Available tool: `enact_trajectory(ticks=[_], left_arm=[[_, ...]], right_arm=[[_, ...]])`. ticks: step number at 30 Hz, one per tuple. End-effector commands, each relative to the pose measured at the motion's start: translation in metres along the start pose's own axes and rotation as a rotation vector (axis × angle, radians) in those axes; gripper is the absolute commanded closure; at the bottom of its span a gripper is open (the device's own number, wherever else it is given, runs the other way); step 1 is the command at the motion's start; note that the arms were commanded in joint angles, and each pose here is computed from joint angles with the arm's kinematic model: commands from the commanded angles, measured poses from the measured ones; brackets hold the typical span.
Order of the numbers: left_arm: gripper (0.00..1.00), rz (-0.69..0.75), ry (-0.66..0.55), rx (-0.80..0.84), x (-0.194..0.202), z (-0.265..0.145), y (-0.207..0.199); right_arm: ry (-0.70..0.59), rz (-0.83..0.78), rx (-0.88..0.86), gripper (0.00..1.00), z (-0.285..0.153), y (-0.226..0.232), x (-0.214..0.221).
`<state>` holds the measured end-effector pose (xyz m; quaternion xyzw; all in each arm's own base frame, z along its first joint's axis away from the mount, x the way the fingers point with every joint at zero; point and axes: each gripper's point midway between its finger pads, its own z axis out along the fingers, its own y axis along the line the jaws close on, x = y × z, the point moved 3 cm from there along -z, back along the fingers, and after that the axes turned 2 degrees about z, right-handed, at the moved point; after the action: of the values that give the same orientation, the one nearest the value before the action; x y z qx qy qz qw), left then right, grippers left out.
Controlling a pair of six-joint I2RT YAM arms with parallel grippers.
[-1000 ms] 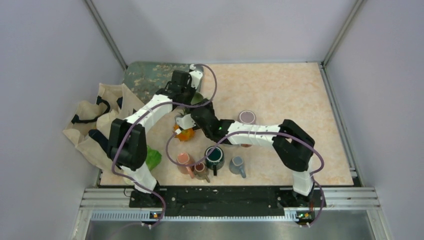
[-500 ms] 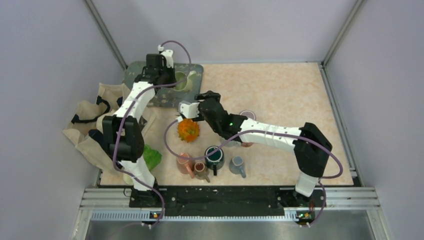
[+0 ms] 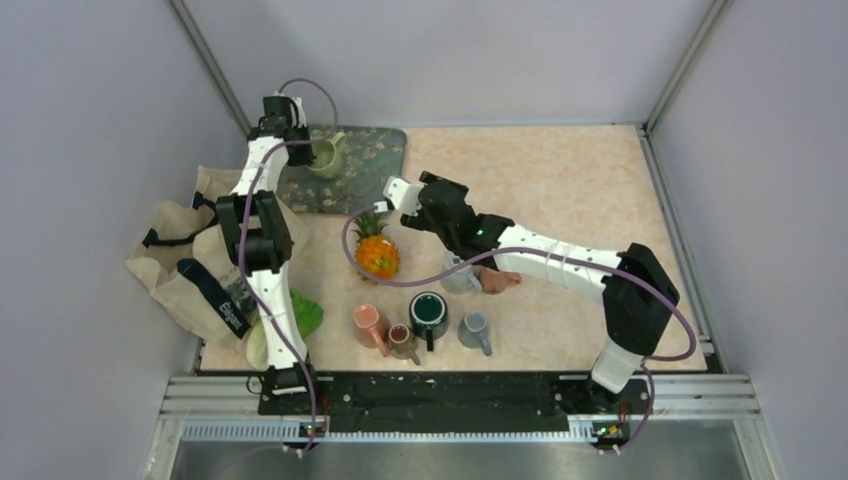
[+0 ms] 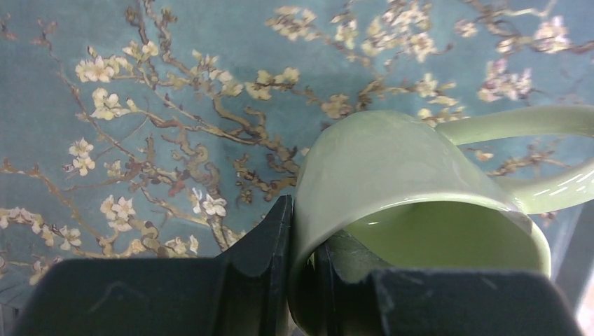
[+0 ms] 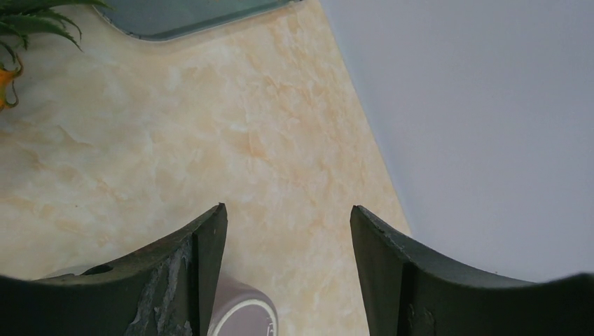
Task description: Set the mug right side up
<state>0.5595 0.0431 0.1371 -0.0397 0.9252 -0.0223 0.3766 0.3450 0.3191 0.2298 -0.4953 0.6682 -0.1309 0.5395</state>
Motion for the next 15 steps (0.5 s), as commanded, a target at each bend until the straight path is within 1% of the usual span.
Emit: enact_trajectory(ticks=[1, 5, 6, 8, 9, 12, 13, 14, 15], left_arm=[[1.00, -0.002, -0.068, 0.007, -0.033, -0.010, 0.004], [1.00, 0.008, -0.032, -0.015, -0.022, 0.003, 0.011], [0.96, 0.011, -0.030, -0.020, -0.022, 0.004, 0.012], [0.87, 0.017, -0.028, -0.024, -0.021, 0.006, 0.012], [0.75, 0.017, -0.028, -0.024, -0.021, 0.007, 0.012], [0.52, 0.019, -0.035, -0.009, -0.024, 0.005, 0.010], [0.46, 0.021, -0.040, -0.003, -0.026, 0.003, 0.009], [0.42, 0.022, -0.048, 0.002, -0.029, -0.001, 0.008], [0.41, 0.023, -0.059, 0.009, -0.033, -0.006, 0.007]], right_arm=[[-0.011, 0.080, 0.002, 0.35, -0.015, -0.009, 0.001], [-0.009, 0.090, -0.001, 0.35, -0.016, -0.009, 0.004], [-0.011, 0.093, 0.002, 0.35, -0.017, -0.011, 0.004], [-0.014, 0.097, 0.005, 0.35, -0.018, -0.012, 0.004], [-0.015, 0.098, 0.006, 0.35, -0.018, -0.012, 0.004], [-0.017, 0.103, 0.008, 0.35, -0.019, -0.013, 0.005], [-0.017, 0.103, 0.007, 0.35, -0.019, -0.013, 0.005], [-0.017, 0.104, 0.008, 0.35, -0.019, -0.013, 0.006], [-0.017, 0.104, 0.006, 0.35, -0.020, -0.012, 0.006]])
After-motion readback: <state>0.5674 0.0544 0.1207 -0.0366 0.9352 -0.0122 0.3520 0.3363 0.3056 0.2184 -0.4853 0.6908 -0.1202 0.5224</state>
